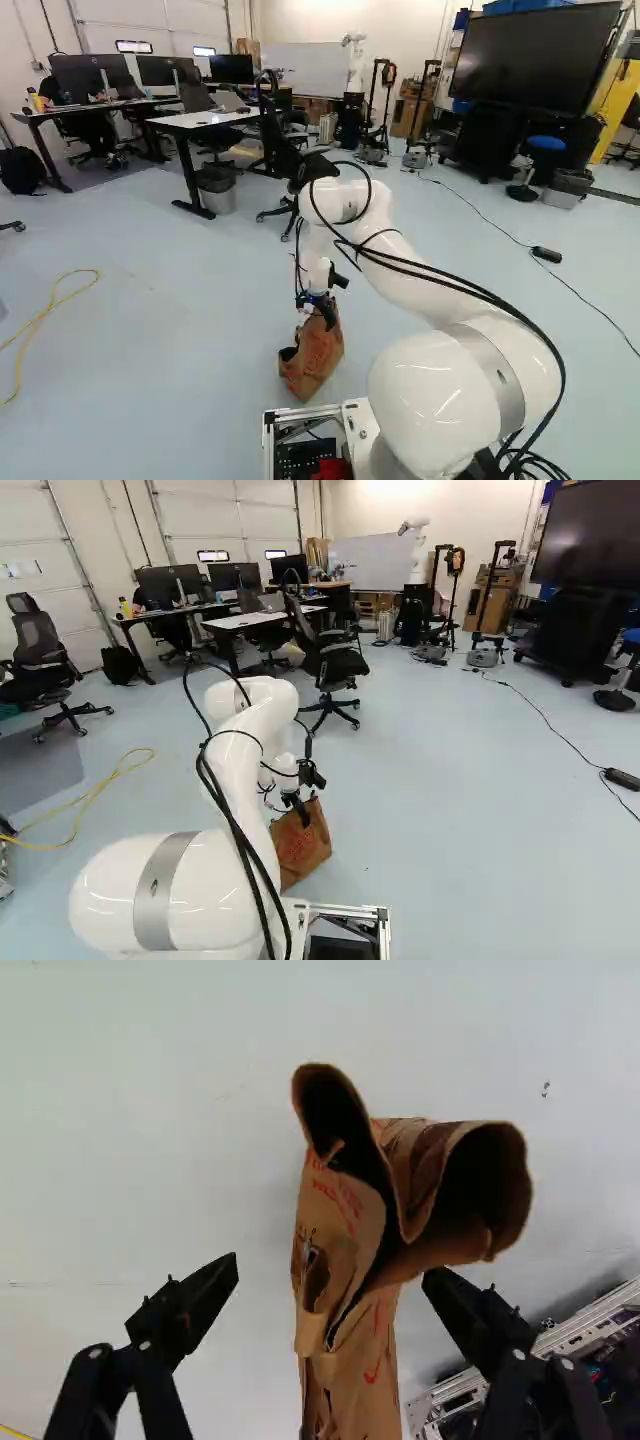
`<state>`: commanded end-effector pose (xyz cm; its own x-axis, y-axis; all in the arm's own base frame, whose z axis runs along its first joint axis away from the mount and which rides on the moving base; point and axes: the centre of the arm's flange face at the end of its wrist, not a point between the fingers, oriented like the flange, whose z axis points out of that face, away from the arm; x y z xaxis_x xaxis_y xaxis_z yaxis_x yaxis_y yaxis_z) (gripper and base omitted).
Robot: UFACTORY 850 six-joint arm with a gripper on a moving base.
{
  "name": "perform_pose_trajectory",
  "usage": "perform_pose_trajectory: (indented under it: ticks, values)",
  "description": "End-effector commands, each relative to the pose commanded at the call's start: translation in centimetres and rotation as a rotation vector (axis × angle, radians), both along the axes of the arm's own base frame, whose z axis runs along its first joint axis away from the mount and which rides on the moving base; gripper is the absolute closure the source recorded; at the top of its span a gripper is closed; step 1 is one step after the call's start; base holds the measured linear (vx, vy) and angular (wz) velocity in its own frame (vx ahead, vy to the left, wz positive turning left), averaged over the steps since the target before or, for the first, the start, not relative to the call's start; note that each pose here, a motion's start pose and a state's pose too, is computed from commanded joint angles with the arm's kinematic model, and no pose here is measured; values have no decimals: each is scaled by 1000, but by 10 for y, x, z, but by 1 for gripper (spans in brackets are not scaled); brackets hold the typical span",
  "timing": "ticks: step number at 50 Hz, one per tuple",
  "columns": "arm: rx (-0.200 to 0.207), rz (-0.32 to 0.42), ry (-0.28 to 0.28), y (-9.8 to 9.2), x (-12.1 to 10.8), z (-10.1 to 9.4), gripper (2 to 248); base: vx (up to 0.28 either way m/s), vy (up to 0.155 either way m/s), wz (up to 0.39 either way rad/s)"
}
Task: Pick up the grocery bag from the ground
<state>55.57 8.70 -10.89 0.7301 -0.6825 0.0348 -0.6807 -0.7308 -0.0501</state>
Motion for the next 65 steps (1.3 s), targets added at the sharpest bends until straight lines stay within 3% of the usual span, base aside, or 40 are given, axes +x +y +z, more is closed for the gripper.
perform_pose_trajectory:
  ticks: [3,4,8,9,14,15,19,20,24,25,29,30,35,36,65]
  values:
    - [0,0,1,0,0,-4,3,0,0,0]
    - [0,0,1,0,0,-5,24,0,0,0]
    - [0,0,1,0,0,-8,24,0,0,0]
    - [0,0,1,0,0,-8,62,0,0,0]
    - [0,0,1,0,0,-9,62,0,0,0]
    - [0,0,1,0,0,-9,101,0,0,0]
    - [0,0,1,0,0,-9,101,0,0,0]
    - [0,0,1,0,0,-9,139,0,0,0]
    - [0,0,1,0,0,-9,139,0,0,0]
    - [0,0,1,0,0,-9,178,0,0,0]
    - [0,0,1,0,0,-9,178,0,0,0]
    - [0,0,1,0,0,-9,213,0,0,0]
    - [0,0,1,0,0,-4,213,0,0,0]
    - [0,0,0,0,0,-3,225,0,0,0]
    - [1,15,-6,8,-4,40,225,0,0,0]
